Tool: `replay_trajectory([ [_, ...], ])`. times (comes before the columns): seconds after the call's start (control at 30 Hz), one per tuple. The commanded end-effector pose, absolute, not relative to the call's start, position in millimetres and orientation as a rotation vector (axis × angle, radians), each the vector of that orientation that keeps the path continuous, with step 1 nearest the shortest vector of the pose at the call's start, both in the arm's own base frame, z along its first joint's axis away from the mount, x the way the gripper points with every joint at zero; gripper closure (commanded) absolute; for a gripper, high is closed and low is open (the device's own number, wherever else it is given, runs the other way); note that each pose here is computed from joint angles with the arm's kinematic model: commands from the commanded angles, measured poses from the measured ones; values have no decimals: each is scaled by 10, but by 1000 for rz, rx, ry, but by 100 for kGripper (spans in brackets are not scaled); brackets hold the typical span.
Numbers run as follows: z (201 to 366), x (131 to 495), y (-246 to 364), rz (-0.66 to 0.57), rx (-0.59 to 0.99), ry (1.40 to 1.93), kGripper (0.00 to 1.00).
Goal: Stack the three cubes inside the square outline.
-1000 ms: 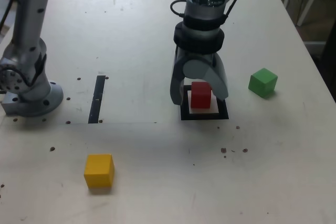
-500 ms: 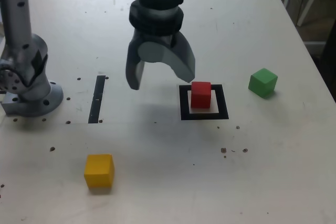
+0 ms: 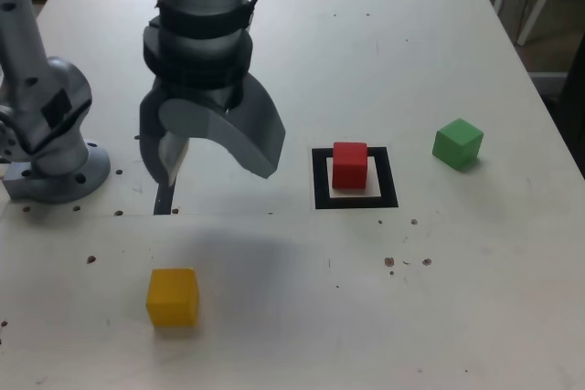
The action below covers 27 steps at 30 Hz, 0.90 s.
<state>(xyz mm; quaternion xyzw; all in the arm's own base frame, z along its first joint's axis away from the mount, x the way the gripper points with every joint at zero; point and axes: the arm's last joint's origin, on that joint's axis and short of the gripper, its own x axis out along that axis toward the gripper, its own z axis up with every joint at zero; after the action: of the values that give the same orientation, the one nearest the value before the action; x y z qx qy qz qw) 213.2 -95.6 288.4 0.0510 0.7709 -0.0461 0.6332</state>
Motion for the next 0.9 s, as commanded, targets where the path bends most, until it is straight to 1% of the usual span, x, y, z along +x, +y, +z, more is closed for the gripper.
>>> replay_trajectory([
  [0.0,2898,2054,-991,-107,112,1762,1],
  [0.23,2904,1835,-1180,-85,88,1755,1],
  [0.37,2886,1741,-1289,-57,68,1764,0],
  [0.57,2743,1650,-1457,-10,14,1796,0],
  [0.7,2665,1634,-1564,-15,11,1814,0],
  [0.87,2602,1636,-1724,-37,20,1817,1],
])
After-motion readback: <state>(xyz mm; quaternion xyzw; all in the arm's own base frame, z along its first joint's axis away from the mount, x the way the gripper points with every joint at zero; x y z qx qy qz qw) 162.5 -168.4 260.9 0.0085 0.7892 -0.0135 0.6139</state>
